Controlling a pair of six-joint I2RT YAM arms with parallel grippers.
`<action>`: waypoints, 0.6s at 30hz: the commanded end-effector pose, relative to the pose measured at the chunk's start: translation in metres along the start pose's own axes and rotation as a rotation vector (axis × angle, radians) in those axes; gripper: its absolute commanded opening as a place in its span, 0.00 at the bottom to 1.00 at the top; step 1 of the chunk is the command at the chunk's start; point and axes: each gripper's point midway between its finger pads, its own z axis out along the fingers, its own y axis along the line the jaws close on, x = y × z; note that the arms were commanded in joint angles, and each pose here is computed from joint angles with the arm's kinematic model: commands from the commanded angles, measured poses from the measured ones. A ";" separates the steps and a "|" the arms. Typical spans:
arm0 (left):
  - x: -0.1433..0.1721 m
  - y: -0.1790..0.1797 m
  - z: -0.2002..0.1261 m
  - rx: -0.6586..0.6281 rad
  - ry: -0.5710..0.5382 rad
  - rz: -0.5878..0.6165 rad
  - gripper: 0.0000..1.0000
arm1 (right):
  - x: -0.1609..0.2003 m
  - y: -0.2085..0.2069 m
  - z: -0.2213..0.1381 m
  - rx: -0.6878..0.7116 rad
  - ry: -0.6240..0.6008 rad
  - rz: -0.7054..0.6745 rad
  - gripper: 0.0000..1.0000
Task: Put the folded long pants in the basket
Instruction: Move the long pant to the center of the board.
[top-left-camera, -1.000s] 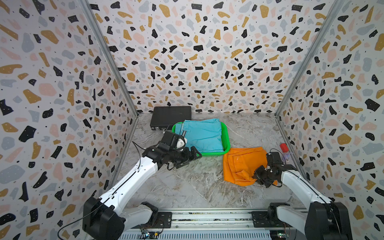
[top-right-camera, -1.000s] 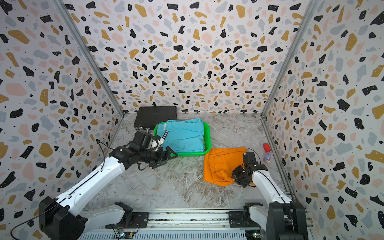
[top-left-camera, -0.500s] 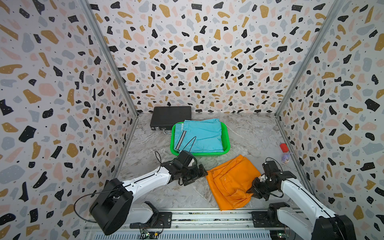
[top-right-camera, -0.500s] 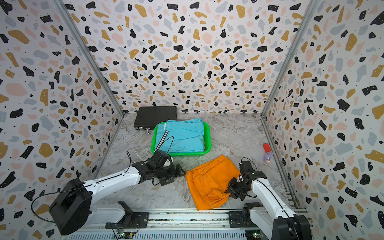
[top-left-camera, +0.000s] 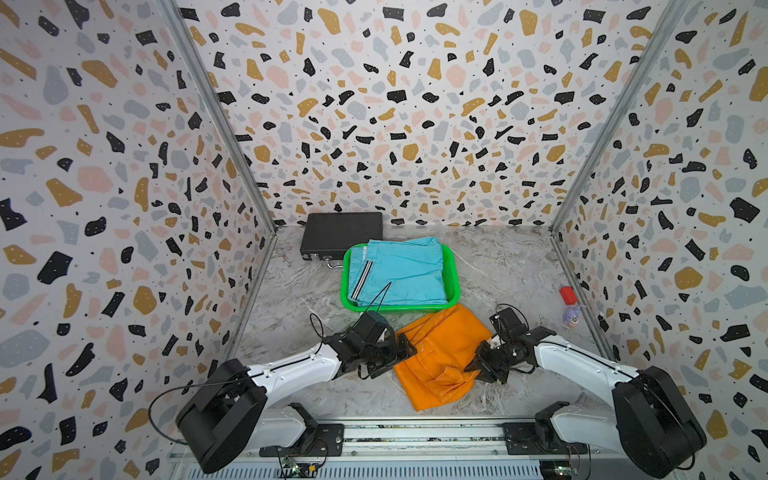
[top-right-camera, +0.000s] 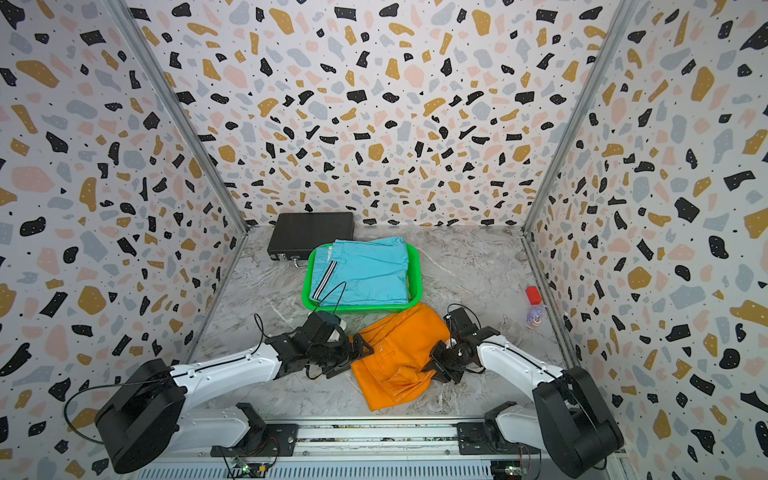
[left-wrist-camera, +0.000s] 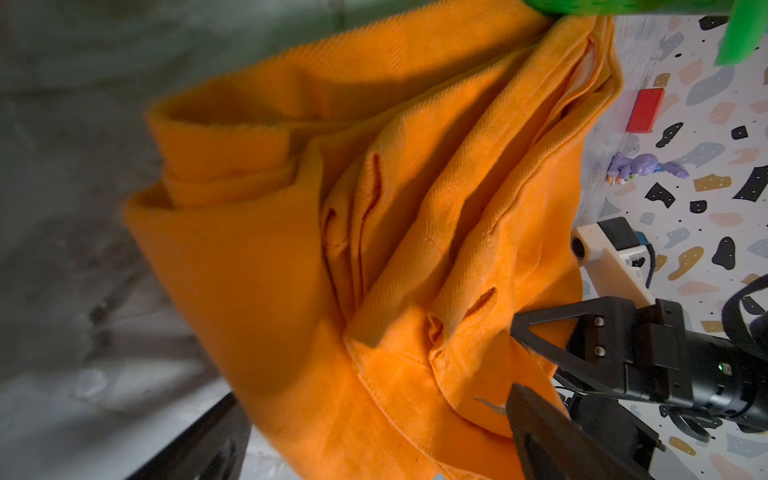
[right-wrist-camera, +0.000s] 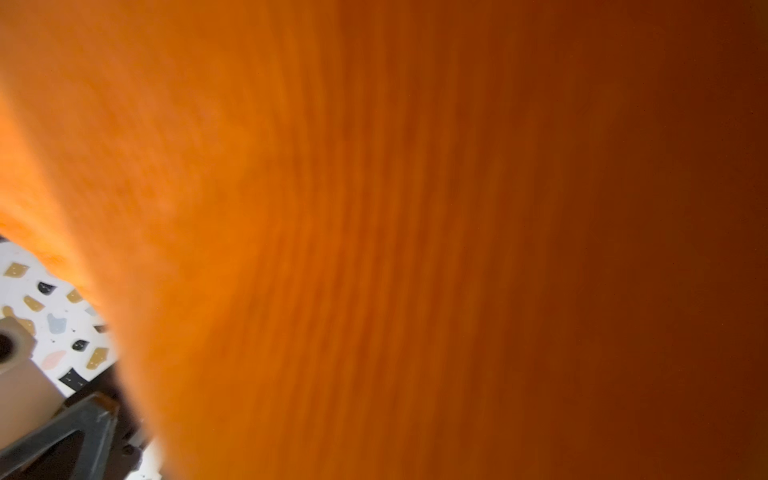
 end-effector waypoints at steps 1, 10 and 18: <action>0.000 0.008 0.010 -0.012 0.005 -0.042 0.99 | -0.008 0.014 -0.013 -0.053 -0.083 -0.027 0.57; 0.006 0.037 0.000 -0.041 -0.061 -0.132 1.00 | 0.028 0.024 -0.062 -0.036 -0.049 -0.313 0.80; 0.010 0.017 0.013 -0.033 -0.040 -0.085 0.84 | 0.038 0.050 -0.148 0.036 -0.253 -0.662 0.87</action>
